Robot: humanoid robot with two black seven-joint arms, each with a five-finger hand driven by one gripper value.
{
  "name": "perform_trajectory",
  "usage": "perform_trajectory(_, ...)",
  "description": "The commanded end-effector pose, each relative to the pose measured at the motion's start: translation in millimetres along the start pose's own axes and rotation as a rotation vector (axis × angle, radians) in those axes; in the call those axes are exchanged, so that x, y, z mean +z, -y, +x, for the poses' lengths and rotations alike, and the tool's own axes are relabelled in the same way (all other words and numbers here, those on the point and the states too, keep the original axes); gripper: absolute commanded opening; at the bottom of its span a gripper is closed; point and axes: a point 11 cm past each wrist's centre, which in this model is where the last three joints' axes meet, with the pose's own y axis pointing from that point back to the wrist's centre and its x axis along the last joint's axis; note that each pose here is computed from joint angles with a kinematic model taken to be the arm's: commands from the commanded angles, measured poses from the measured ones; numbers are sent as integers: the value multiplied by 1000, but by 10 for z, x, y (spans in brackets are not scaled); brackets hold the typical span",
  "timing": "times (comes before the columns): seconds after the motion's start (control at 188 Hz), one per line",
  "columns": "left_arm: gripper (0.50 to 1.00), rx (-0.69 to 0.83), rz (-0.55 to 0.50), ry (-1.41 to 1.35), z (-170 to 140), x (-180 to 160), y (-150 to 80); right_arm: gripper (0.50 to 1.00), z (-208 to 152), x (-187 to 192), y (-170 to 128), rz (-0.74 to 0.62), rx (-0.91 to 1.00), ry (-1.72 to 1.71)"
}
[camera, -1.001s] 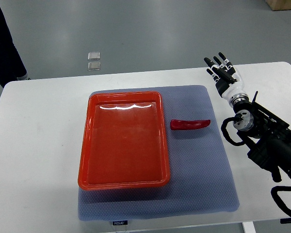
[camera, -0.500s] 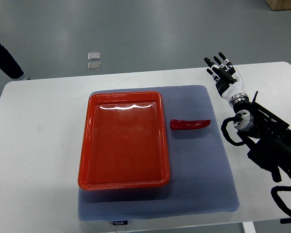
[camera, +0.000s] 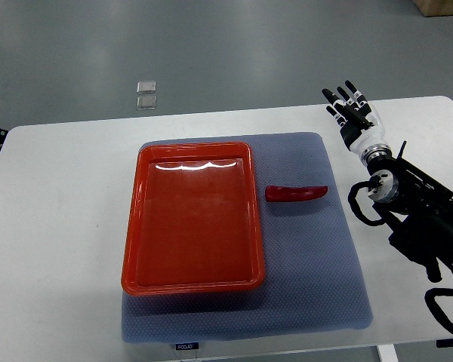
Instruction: Place red pepper on red tray
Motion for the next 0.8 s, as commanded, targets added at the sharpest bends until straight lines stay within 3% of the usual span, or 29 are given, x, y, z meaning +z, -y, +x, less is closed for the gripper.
perform_trajectory(0.0, 1000, 0, 0, 0, 0, -2, 0, 913, -18, -31, 2, 5, -14, -5)
perform_trajectory(0.325, 1000, 0, 0, 0, 0, -2, 0, 913, 29, -184, 21, 9, -69, -146)
perform_trajectory(0.793, 1000, -2, -2, -1, -5, 8, 0, 913, -50, -650, -253, -20, -547, -944)
